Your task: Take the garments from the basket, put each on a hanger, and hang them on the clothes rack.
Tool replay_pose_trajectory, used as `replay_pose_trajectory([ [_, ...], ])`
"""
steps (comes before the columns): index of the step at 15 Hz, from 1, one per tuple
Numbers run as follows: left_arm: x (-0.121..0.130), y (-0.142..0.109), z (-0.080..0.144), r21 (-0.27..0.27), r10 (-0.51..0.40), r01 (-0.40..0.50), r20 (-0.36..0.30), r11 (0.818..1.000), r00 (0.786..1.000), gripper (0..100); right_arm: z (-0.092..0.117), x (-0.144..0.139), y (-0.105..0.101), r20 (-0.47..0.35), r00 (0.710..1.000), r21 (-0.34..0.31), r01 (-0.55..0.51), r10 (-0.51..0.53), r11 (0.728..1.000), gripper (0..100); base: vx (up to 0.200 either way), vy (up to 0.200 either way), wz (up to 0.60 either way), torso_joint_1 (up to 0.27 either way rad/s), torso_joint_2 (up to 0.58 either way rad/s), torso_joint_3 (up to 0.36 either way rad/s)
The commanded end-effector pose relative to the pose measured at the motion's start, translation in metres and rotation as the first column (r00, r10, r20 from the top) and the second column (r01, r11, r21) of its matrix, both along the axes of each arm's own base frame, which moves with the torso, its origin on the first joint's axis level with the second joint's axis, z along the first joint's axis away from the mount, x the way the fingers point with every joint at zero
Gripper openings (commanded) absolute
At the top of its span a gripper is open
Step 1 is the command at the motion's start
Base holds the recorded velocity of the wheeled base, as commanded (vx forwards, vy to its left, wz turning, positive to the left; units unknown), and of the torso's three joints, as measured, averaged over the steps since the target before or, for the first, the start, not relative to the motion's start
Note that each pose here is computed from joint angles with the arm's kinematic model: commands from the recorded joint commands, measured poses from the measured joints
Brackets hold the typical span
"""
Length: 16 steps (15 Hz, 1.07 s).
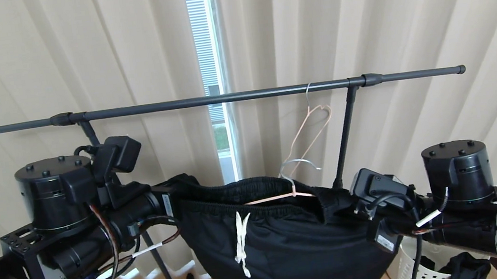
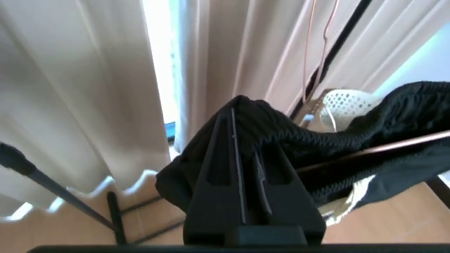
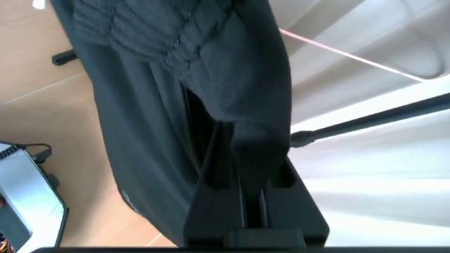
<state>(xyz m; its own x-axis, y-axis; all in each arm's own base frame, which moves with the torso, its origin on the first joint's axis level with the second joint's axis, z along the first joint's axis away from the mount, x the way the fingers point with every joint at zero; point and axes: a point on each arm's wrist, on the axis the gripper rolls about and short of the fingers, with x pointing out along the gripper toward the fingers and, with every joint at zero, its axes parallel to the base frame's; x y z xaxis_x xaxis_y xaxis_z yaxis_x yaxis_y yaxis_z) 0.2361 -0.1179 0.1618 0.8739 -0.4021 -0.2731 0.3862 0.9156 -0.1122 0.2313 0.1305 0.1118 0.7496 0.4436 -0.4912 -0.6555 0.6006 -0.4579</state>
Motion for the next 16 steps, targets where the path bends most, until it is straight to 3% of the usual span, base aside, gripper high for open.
replay_pose_trajectory([
  [1, -0.015, -0.011, 0.016, -0.043, -0.051, 0.05, -0.033, 0.998, 0.998, 0, -0.008, 0.005, 0.011, 0.006, 1.0, 0.0, -0.006, 0.006, 1.0, 0, 0.0, 0.0, 0.0, 0.0, 0.0, 0.0],
  [6, -0.024, -0.027, 0.013, -0.058, -0.1, 0.093, -0.131, 0.994, 0.986, 0, -0.017, 0.006, 0.033, -0.006, 1.0, 0.099, 0.006, -0.006, 0.995, 0, 0.0, 0.0, 0.0, 0.0, 0.0, 0.0],
  [13, -0.037, -0.036, 0.026, -0.132, -0.154, 0.136, -0.134, 0.982, 0.979, 0, -0.025, 0.005, 0.042, -0.013, 1.0, 0.096, -0.014, 0.016, 0.995, 0, 0.0, 0.0, 0.0, 0.0, 0.0, 0.0],
  [16, -0.036, -0.036, 0.022, -0.117, -0.148, 0.131, -0.152, 0.984, 0.977, 0, -0.014, 0.008, 0.045, 0.028, 0.999, 0.193, 0.014, -0.02, 0.981, 0, 0.0, 0.0, 0.0, 0.0, 0.0, 0.0],
])
